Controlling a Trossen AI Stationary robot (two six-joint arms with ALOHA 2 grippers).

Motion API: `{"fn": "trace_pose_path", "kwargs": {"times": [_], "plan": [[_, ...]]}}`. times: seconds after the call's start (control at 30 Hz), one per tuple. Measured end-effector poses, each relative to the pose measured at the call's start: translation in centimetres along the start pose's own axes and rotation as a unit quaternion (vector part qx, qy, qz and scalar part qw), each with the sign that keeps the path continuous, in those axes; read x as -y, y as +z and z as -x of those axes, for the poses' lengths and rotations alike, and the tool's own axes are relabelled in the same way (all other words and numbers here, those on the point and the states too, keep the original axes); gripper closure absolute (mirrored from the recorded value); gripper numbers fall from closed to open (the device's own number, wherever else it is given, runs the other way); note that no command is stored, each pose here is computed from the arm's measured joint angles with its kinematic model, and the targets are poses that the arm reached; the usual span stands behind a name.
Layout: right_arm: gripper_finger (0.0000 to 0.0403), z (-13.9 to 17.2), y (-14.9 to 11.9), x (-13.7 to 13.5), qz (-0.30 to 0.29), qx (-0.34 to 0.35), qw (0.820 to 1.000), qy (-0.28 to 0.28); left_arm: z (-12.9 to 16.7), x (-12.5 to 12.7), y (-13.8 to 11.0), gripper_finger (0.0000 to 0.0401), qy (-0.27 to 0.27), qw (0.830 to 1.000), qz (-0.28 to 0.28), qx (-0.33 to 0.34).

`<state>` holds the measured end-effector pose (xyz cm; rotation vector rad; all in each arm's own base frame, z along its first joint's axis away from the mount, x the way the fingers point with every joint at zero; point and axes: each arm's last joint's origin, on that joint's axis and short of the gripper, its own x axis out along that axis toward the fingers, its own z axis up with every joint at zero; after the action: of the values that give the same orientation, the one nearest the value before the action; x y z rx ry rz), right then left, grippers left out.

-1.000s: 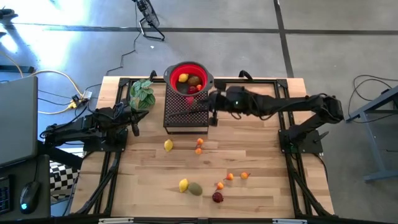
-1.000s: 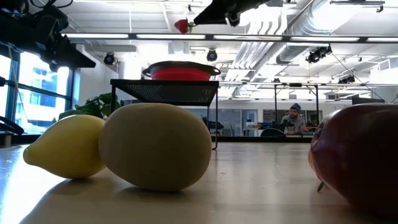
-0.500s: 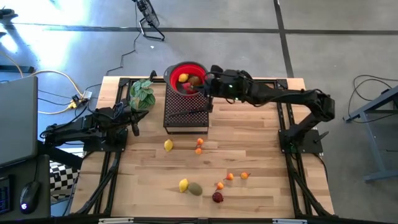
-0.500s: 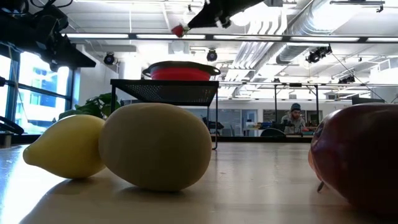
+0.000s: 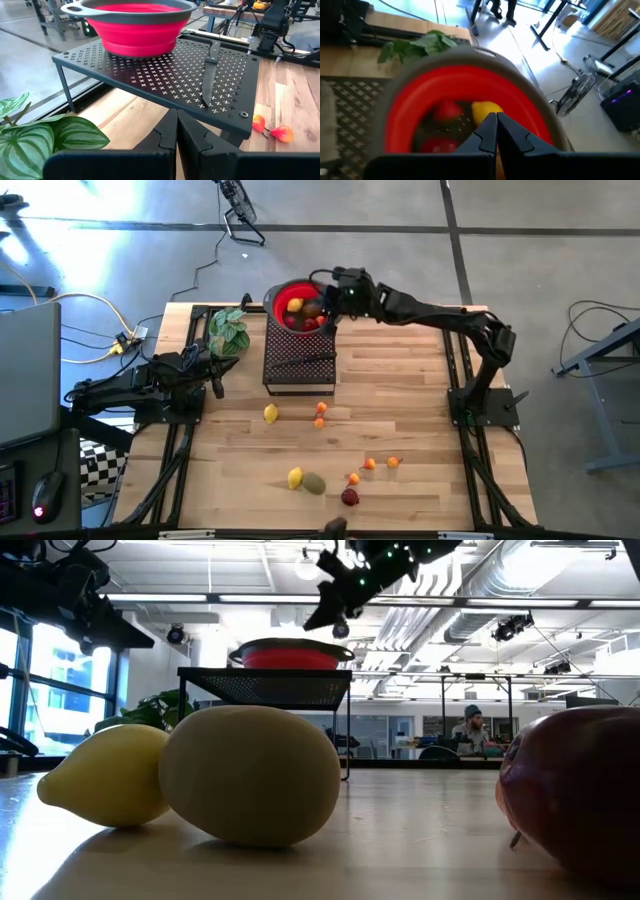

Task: Pick & Place Fruit
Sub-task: Put the top lemon into the red strainer bowl

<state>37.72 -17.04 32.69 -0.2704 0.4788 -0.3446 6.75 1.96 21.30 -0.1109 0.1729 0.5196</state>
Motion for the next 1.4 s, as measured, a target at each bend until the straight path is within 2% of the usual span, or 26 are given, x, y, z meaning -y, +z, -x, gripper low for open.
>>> {"fn": "trace_pose_path", "kwargs": {"times": [0.2, 0.43, 0.6, 0.73, 1.03, 1.2, 1.4], "plan": [[0.04, 0.2, -0.1, 1.0, -0.007, 0.001, 1.0, -0.024, 0.0, 0.0, 0.0, 0.0401, 0.0, 1.0, 0.0, 0.0], [0.04, 2.9, 2.5, -1.1, -0.011, 0.034, 0.999, -0.011, 0.0, 0.0, 0.0, 0.0401, 0.0, 1.0, 0.0, 0.0], [0.04, 4.3, 2.9, -4.1, -0.048, -0.004, 0.998, 0.04, 0.0, 0.0, 0.0, 0.0401, 0.0, 1.0, 0.0, 0.0], [0.04, 5.3, 2.7, -7.5, -0.029, -0.056, 0.994, 0.089, 0.0, 0.0, 0.0, 0.0401, 0.0, 1.0, -0.002, 0.0], [0.04, 6.3, 0.6, -15.4, -0.025, -0.114, 0.991, 0.069, 0.0, 0.0, 0.0, 0.0401, 0.0, 1.0, -0.002, -0.001], [0.04, 6.4, -0.9, -18.6, -0.057, -0.096, 0.991, 0.076, 0.0, 0.0, 0.0, 0.0401, 0.0, 1.0, -0.002, -0.001], [0.04, 6.7, -2.6, -21.2, -0.088, -0.074, 0.991, 0.074, 0.0, 0.0, 0.0, 0.0401, 0.0, 1.0, -0.002, -0.001]]}}
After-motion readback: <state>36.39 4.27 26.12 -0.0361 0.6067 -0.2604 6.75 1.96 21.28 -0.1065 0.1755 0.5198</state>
